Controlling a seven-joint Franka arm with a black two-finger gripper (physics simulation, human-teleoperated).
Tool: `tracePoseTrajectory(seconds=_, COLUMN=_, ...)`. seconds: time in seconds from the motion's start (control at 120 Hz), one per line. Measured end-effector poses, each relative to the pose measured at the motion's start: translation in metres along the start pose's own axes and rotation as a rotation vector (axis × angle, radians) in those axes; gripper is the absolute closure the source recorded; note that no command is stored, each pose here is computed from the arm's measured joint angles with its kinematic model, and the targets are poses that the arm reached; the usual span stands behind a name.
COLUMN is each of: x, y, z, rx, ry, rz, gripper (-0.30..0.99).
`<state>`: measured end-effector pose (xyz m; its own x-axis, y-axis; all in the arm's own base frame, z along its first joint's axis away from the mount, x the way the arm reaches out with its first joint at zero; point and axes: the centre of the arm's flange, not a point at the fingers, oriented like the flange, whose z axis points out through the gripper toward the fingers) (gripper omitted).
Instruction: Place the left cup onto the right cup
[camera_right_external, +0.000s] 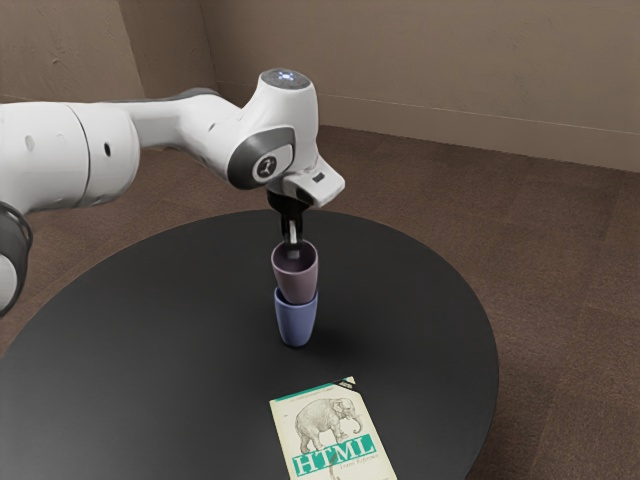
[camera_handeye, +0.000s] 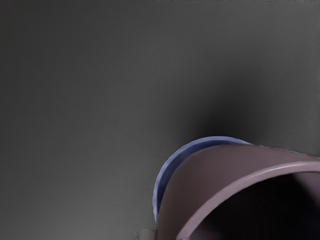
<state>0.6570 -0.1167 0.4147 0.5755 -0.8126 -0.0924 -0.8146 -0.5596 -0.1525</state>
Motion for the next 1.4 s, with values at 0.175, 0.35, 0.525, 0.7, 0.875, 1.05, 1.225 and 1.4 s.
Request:
tracePoseTrajectory(seconds=0.175, x=-0.004, y=0.005, z=0.013, rx=-0.042, ry=0.000, rz=-0.021, gripper=0.79)
tracePoseTrajectory(seconds=0.35, x=-0.011, y=0.004, z=0.023, rx=-0.068, ry=-0.005, rz=-0.041, gripper=0.79)
tracePoseTrajectory(seconds=0.525, x=-0.013, y=0.002, z=0.021, rx=-0.074, ry=-0.009, rz=-0.041, gripper=0.43)
tracePoseTrajectory(seconds=0.7, x=-0.016, y=0.002, z=0.011, rx=-0.073, ry=-0.009, rz=-0.036, gripper=0.19)
tracePoseTrajectory(seconds=0.875, x=-0.024, y=0.002, z=-0.013, rx=-0.062, ry=-0.004, rz=-0.035, gripper=0.08)
tracePoseTrajectory(seconds=1.05, x=-0.036, y=0.005, z=-0.043, rx=-0.059, ry=0.000, rz=-0.039, gripper=0.04)
tracePoseTrajectory(seconds=1.225, x=-0.065, y=0.005, z=-0.082, rx=-0.074, ry=-0.005, rz=-0.068, gripper=0.02)
tracePoseTrajectory(seconds=1.4, x=-0.120, y=-0.003, z=-0.133, rx=-0.079, ry=-0.007, rz=-0.135, gripper=0.01)
